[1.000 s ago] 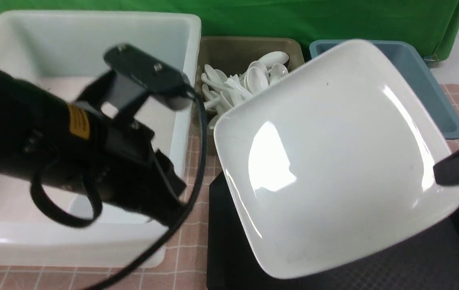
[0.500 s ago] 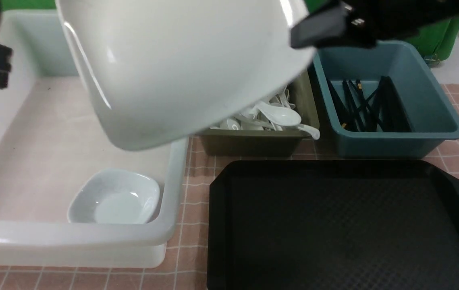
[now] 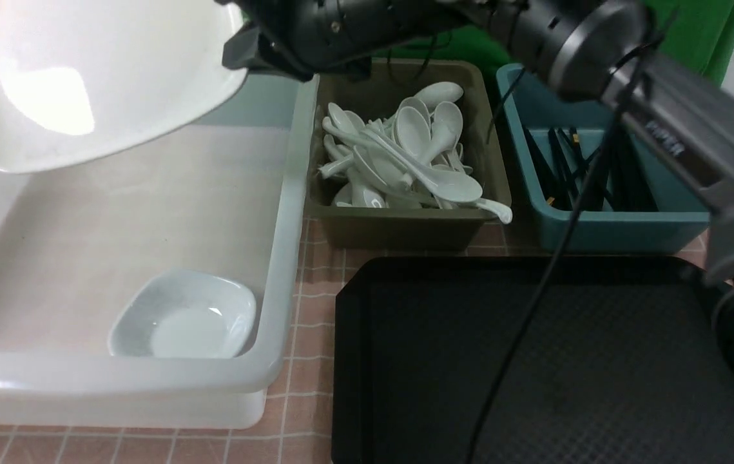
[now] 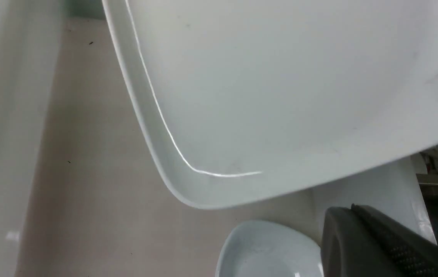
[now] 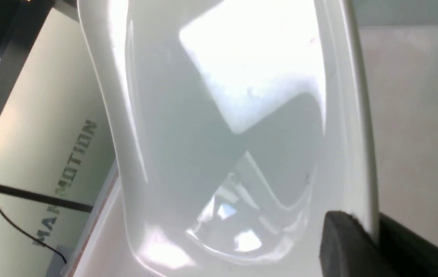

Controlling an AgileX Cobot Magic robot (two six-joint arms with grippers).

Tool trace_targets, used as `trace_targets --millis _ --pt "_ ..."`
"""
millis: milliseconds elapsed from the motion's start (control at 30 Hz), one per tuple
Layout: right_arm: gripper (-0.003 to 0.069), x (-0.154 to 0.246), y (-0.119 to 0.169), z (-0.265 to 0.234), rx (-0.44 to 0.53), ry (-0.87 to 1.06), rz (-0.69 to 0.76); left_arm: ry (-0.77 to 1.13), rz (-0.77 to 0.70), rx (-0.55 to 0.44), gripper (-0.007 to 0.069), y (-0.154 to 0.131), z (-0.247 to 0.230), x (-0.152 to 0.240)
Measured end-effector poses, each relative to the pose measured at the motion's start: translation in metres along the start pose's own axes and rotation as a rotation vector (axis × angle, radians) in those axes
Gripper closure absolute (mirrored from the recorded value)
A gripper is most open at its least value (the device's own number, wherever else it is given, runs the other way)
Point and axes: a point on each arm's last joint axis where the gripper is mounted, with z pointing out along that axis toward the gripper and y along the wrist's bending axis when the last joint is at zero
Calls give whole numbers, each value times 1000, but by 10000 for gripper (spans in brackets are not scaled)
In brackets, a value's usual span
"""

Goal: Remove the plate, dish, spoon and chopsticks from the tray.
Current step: Use the right arm to put the plate into the large storage box on the left

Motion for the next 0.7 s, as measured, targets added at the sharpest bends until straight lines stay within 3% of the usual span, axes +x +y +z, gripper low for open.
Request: trace_targets --millis 300,567,700 --pt "586 16 -40 39 83 13 84 -11 1 -3 627 0 0 -1" --pt "565 17 -44 41 102 19 72 -22 1 -8 627 1 0 -2" --pt "498 18 -43 41 101 20 89 -23 1 -8 627 1 0 -2"
